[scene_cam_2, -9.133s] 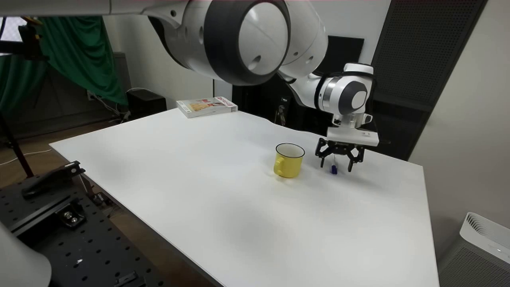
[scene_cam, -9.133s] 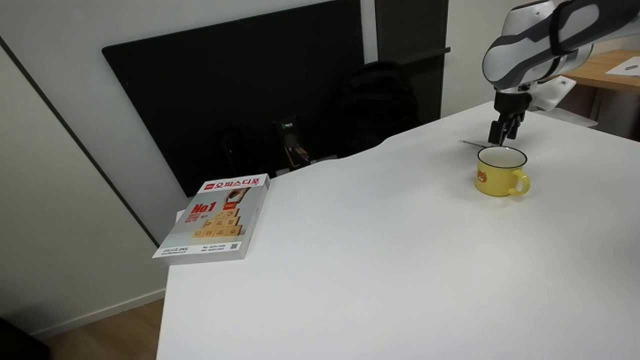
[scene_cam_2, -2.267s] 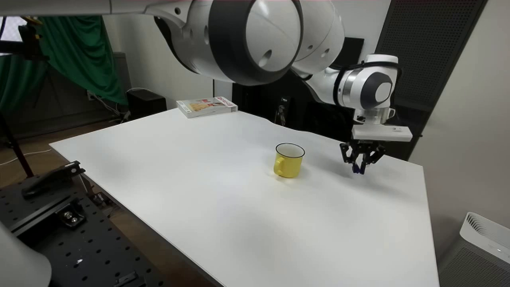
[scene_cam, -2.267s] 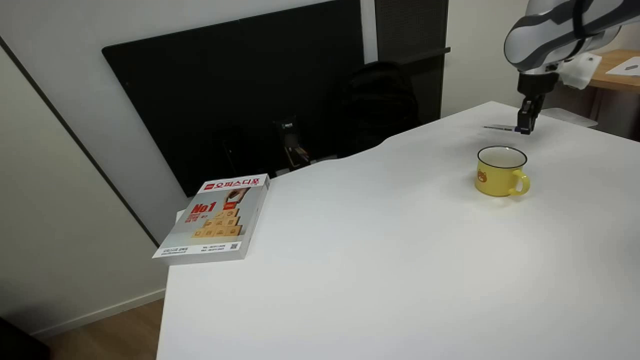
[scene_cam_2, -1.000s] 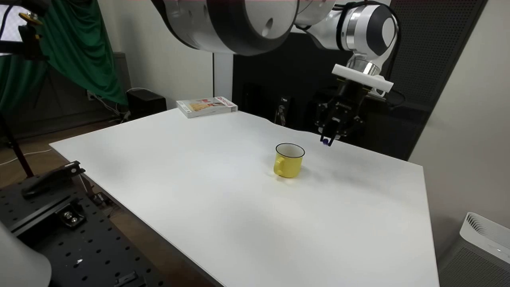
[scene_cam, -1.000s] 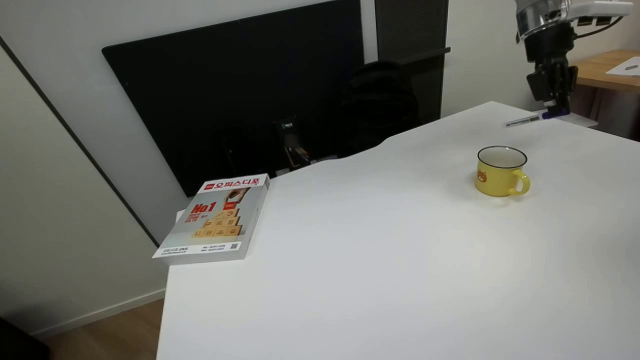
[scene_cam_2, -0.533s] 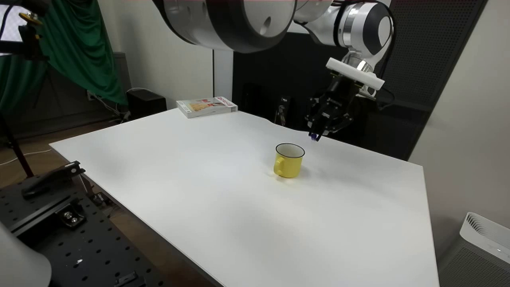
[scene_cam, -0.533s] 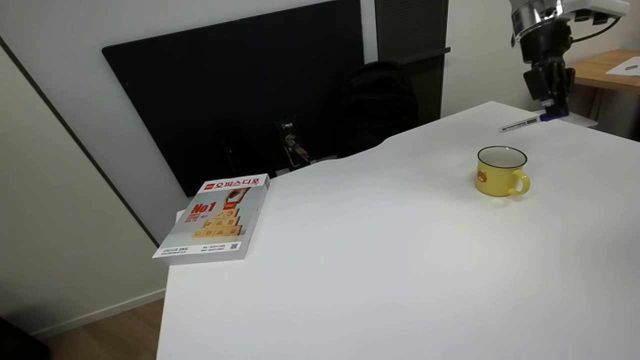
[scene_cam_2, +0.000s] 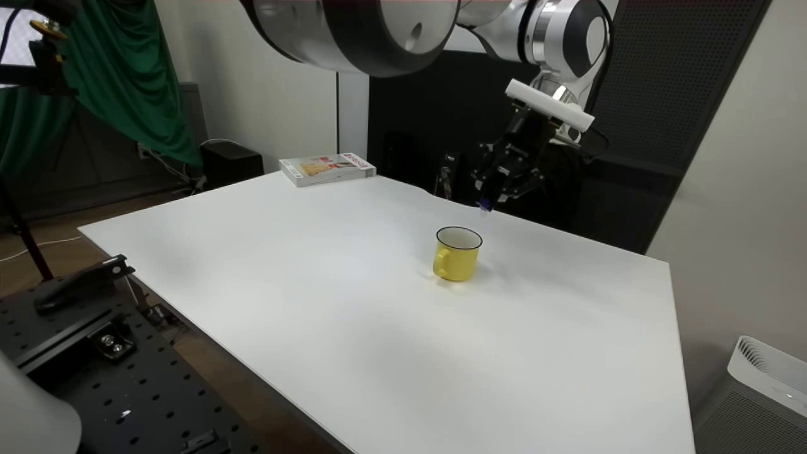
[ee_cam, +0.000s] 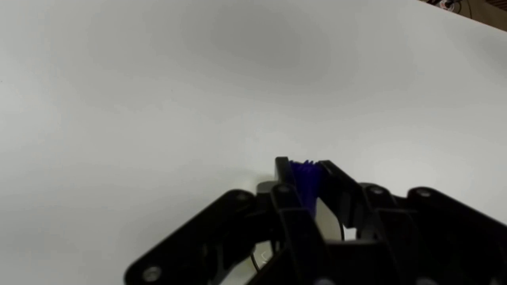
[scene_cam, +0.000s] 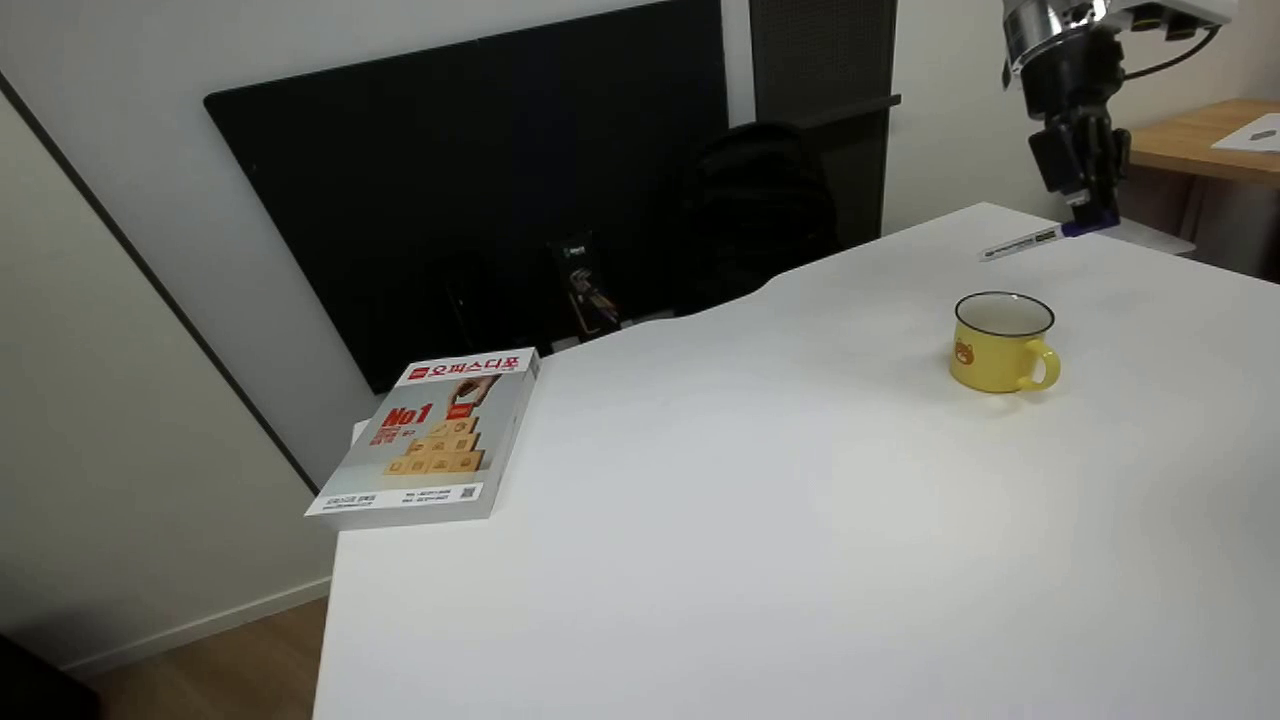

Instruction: Put the marker into the cup.

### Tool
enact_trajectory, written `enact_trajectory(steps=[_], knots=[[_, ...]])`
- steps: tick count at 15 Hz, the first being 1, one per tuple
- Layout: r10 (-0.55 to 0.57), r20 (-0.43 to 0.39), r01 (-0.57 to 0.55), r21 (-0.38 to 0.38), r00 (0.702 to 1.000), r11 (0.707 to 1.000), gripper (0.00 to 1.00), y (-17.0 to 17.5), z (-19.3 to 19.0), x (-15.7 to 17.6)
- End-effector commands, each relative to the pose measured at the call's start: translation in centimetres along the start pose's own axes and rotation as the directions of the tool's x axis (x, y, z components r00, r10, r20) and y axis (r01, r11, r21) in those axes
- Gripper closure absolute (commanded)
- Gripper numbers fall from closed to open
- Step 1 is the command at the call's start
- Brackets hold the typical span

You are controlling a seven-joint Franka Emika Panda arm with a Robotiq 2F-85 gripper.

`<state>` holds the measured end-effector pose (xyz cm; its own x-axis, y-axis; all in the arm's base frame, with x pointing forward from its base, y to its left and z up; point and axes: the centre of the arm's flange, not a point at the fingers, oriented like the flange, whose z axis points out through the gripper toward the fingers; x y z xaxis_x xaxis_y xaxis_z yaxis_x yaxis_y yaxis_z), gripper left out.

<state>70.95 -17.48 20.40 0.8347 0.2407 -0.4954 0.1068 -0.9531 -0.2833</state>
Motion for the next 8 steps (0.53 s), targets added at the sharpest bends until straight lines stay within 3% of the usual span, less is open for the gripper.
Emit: enact_trajectory(steps=[1, 8], knots=[[0.000, 0.040, -0.002, 0.048, 0.999, 0.999, 0.94, 1.8, -5.0, 5.2], [-0.021, 0.157, 0.004, 0.106, 0.987, 0.994, 0.94, 1.0, -3.4, 4.4]])
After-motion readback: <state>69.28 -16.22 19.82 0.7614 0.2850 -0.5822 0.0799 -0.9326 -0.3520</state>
